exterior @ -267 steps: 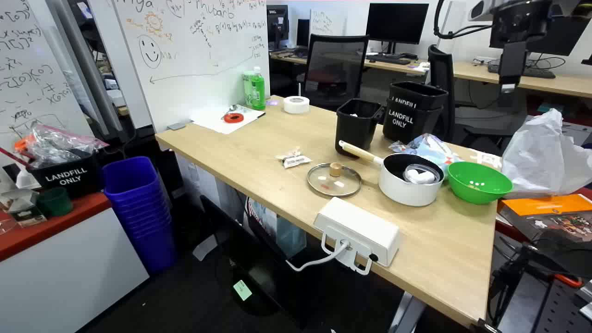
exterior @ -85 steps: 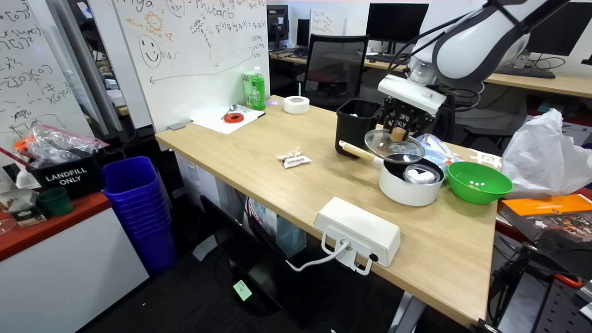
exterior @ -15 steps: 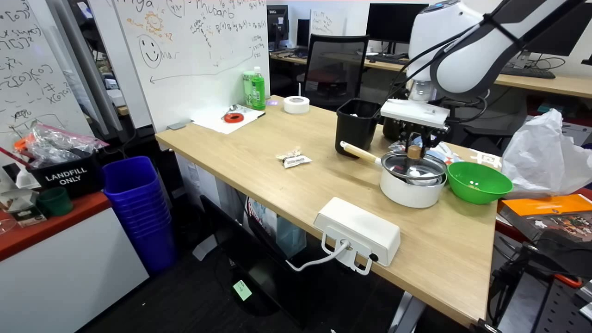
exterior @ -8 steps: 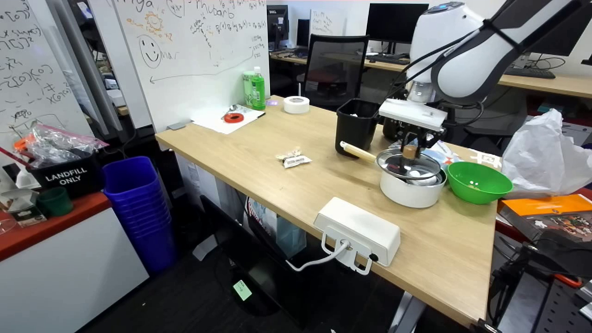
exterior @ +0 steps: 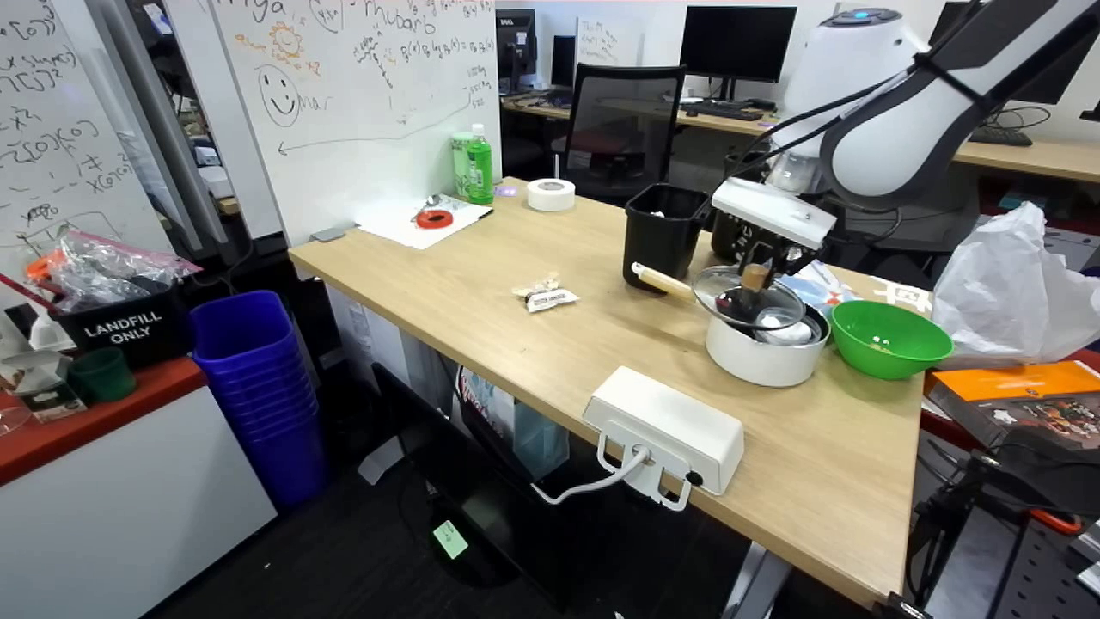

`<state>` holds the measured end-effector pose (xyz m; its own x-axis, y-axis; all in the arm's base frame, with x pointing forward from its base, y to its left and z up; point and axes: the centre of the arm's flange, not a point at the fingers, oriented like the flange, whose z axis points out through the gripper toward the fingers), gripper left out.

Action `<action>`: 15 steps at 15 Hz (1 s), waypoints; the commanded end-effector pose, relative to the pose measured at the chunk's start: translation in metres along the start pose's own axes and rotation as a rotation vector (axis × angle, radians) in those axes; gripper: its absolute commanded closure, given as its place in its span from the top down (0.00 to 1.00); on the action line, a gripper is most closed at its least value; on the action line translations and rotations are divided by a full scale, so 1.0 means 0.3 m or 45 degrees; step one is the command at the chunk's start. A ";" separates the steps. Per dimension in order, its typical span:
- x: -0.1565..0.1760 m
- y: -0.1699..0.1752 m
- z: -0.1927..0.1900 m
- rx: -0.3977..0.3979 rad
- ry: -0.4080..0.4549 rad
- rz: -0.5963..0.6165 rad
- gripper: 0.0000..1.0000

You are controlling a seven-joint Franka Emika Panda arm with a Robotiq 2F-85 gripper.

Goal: Put the lid on the white pot

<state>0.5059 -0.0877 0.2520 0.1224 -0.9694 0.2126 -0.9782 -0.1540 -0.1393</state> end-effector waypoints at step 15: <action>-0.003 0.131 -0.029 -0.029 -0.040 -0.013 0.16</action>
<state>0.4691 -0.0876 0.2510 0.1344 -0.9731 0.1873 -0.9806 -0.1578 -0.1162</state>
